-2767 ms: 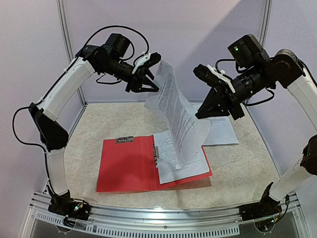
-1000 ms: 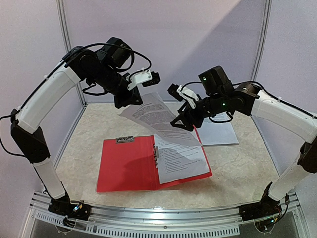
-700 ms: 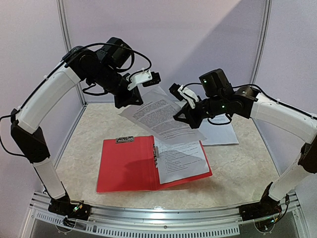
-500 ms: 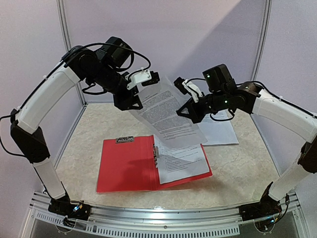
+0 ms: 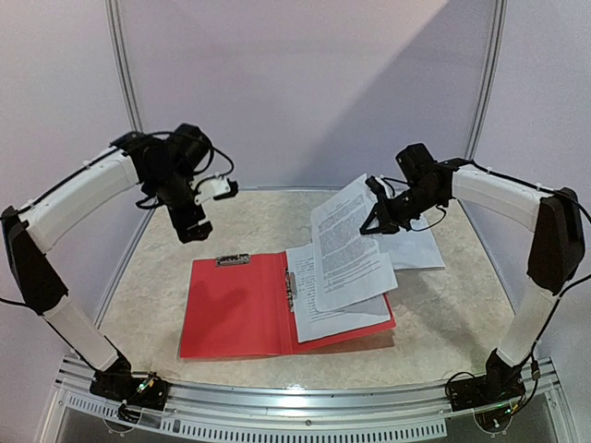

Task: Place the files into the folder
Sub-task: Place the file in the folder with some files.

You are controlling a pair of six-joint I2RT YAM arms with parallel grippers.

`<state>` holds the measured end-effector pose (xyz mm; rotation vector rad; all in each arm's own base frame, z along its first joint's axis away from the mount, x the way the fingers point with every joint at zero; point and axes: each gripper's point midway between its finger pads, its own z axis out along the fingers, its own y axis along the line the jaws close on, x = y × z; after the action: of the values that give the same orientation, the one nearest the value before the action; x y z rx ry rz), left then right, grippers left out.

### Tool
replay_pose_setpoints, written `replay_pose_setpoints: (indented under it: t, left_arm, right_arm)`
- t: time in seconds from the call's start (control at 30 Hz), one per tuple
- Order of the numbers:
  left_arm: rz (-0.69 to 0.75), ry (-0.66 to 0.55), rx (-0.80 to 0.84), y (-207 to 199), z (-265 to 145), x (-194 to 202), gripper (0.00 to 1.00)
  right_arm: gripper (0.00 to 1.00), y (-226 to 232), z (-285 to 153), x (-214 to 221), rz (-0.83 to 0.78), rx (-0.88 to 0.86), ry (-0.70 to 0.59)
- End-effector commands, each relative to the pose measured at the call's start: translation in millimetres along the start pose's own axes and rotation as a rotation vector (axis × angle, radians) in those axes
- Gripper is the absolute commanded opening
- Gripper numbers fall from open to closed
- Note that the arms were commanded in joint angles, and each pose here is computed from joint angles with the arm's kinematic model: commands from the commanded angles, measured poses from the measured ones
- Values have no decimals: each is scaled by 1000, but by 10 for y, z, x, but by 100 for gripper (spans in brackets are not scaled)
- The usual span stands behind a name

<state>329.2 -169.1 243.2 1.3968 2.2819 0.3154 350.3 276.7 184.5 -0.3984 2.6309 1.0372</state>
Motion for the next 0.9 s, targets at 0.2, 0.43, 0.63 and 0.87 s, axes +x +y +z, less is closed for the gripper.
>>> replay_pose_setpoints:
  t: [0.2,0.43,0.63,0.87]
  left_arm:
    - [-53,354,52,-401,1208,1187,95]
    - [-63,400,165,-772,1555,1366,92]
    - [-84,409,211,-876,1662,1360,90]
    - [-91,398,217,-877,1643,1334,89]
  right_arm:
    - [0,-396,476,332,134,-63,208]
    - [0,-516,663,468,152,-56,261]
    - [0,-444,804,484,165,-83,256]
    - [0,-407,937,536,176,-87,275]
